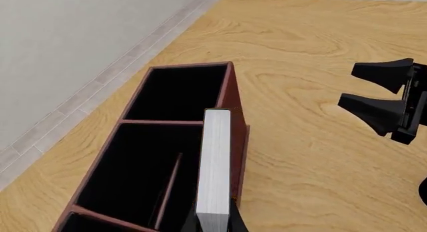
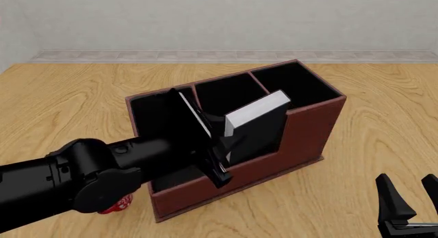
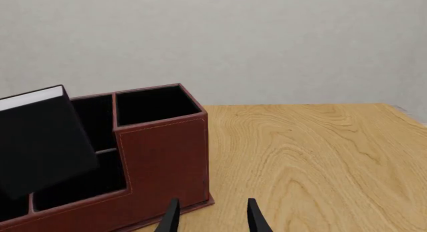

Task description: Pick up the book and place it in the back compartment of the caddy.

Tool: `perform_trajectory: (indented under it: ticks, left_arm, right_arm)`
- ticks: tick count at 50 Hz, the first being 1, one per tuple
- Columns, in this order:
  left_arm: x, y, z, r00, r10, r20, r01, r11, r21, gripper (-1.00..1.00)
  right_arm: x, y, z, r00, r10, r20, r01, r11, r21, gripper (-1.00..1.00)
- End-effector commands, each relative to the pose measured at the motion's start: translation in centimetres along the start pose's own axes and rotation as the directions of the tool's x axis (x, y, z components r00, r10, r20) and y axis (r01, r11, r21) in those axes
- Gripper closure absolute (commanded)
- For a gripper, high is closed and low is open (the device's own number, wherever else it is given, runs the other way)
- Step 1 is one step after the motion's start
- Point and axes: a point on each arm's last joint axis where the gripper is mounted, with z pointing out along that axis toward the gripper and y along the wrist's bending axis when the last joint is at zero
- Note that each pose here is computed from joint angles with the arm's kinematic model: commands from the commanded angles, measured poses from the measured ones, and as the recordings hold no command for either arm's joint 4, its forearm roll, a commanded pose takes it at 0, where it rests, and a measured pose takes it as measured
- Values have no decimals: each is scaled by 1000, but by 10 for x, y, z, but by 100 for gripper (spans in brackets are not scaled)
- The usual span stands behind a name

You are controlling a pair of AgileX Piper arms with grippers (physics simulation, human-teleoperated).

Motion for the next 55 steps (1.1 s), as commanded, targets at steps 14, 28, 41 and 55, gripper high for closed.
perform_trajectory:
  ticks: [14,28,41,55]
  left_arm:
    - [10,4,20,1000,5,1,-5,1000,-21,100]
    - [15,10,29,1000,-9,3,9,999,-42,100]
    - [23,13,32,1000,-24,-3,24,998,-56,100]
    - [29,17,34,999,-28,-15,27,997,-69,100]
  right_arm:
    - [0,0,0,1000,0,0,0,1000,0,-100]
    - [0,0,0,1000,0,0,0,1000,0,-100]
    - [0,0,0,1000,0,0,0,1000,0,-100]
    - [0,0,0,1000,0,0,0,1000,0,-100]
